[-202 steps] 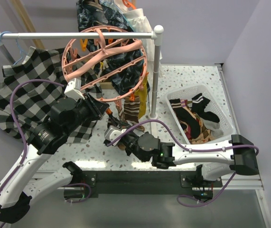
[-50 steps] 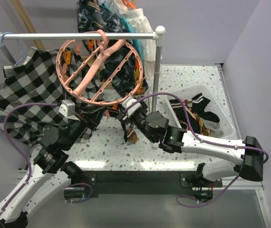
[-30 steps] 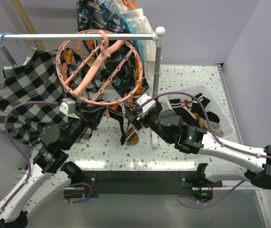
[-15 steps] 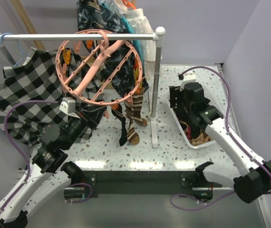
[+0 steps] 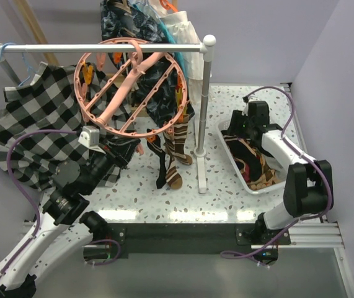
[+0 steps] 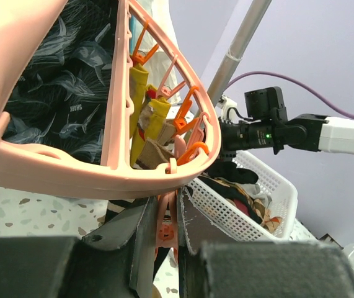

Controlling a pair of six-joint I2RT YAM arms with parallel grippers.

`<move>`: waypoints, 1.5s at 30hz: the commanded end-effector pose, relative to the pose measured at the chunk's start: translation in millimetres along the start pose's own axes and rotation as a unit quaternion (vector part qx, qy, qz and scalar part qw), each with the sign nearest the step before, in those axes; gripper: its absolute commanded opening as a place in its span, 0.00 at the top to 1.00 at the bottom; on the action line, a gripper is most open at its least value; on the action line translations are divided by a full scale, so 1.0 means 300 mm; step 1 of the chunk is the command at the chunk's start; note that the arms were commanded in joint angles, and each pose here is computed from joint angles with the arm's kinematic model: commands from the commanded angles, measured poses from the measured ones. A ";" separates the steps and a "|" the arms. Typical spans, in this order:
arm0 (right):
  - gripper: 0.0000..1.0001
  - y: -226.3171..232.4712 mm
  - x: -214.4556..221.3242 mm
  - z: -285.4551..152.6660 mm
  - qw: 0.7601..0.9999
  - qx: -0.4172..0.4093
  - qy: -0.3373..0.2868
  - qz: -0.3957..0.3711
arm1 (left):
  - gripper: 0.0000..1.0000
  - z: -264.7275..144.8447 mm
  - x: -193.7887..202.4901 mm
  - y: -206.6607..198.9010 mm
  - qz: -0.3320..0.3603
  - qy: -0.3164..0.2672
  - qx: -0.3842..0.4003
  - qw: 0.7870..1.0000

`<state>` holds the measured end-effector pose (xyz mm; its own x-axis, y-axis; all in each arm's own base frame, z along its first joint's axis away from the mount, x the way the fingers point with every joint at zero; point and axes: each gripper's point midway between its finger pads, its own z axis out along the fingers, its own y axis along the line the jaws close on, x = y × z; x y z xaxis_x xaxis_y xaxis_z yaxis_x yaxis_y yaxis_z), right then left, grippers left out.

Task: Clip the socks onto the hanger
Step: Open the clamp at the hanger, then pick up the sock from the bin.

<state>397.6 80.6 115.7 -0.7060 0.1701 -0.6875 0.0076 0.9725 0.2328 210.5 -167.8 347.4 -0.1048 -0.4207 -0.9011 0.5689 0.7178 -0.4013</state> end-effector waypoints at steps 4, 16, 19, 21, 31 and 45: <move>0.45 0.039 -0.025 0.083 0.998 -0.057 -0.005 0.022 | 1.00 0.009 -0.014 -0.019 -0.007 0.004 0.007 1.000; 0.88 0.002 -0.016 0.083 0.998 -0.058 -0.032 0.017 | 1.00 0.014 -0.012 -0.025 -0.008 0.008 0.011 1.000; 1.00 -0.005 -0.031 0.072 0.998 -0.051 -0.041 0.011 | 1.00 0.016 -0.012 -0.028 -0.010 0.008 0.013 1.000; 1.00 -0.006 -0.029 0.067 0.998 -0.050 -0.037 0.010 | 1.00 0.014 -0.013 -0.028 -0.010 0.008 0.013 1.000; 0.59 0.001 -0.015 0.113 0.998 -0.058 -0.016 0.015 | 1.00 0.014 -0.011 -0.024 -0.010 0.009 0.010 1.000; 1.00 -0.044 0.066 0.189 0.999 -0.028 0.026 0.029 | 1.00 0.016 -0.016 -0.027 -0.009 0.009 0.010 1.000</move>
<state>415.2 83.5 44.7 -0.7731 0.2139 -0.5971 0.0137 0.9469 0.3214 213.2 -172.1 345.4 -0.1254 -0.4139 -0.9016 0.5686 0.7148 -0.4072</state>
